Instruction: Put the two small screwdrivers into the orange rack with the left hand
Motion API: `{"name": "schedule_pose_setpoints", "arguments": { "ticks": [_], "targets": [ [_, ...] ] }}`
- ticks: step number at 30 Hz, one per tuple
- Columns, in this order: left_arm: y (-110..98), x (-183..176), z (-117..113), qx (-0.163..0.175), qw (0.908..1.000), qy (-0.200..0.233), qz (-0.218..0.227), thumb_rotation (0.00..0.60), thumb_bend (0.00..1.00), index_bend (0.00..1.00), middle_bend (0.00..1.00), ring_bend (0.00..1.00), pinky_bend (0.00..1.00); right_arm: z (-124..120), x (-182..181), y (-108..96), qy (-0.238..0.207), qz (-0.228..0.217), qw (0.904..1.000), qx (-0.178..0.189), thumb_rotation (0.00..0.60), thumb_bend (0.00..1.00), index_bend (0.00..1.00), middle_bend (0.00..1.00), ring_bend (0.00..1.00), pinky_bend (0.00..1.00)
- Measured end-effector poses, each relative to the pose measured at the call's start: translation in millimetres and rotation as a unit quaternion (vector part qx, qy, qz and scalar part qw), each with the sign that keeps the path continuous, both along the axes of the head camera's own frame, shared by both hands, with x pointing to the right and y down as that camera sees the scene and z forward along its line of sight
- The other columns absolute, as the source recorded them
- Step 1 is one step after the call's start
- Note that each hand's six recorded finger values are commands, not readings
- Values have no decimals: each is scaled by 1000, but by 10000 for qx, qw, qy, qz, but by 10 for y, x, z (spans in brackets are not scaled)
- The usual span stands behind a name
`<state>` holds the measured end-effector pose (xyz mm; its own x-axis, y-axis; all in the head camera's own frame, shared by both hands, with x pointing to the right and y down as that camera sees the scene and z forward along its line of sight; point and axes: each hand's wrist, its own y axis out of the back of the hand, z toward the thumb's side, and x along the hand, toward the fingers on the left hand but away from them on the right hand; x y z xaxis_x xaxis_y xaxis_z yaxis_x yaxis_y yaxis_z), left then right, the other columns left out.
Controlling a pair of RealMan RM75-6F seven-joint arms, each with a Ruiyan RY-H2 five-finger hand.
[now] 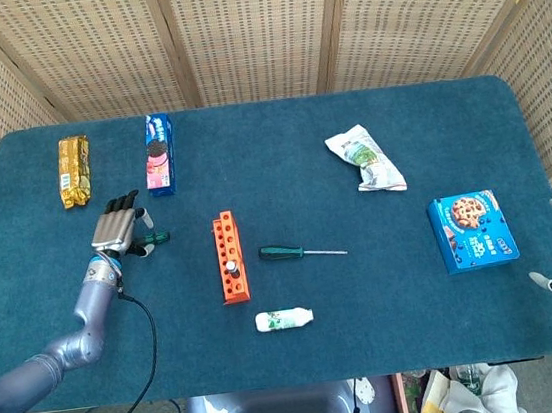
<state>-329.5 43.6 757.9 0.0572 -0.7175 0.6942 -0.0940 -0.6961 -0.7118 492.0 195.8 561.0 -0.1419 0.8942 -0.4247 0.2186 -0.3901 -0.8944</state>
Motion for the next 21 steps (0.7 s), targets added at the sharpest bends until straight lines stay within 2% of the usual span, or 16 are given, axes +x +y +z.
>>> {"name": "schedule_pose_setpoints", "arguments": {
  "ticks": [21],
  "targets": [
    [-5, 156, 161, -167, 9998, 83, -16, 600, 284, 470, 0, 0, 0, -10, 15, -4, 40, 23, 10000, 23, 600, 0, 0, 0, 0, 0]
  ]
}}
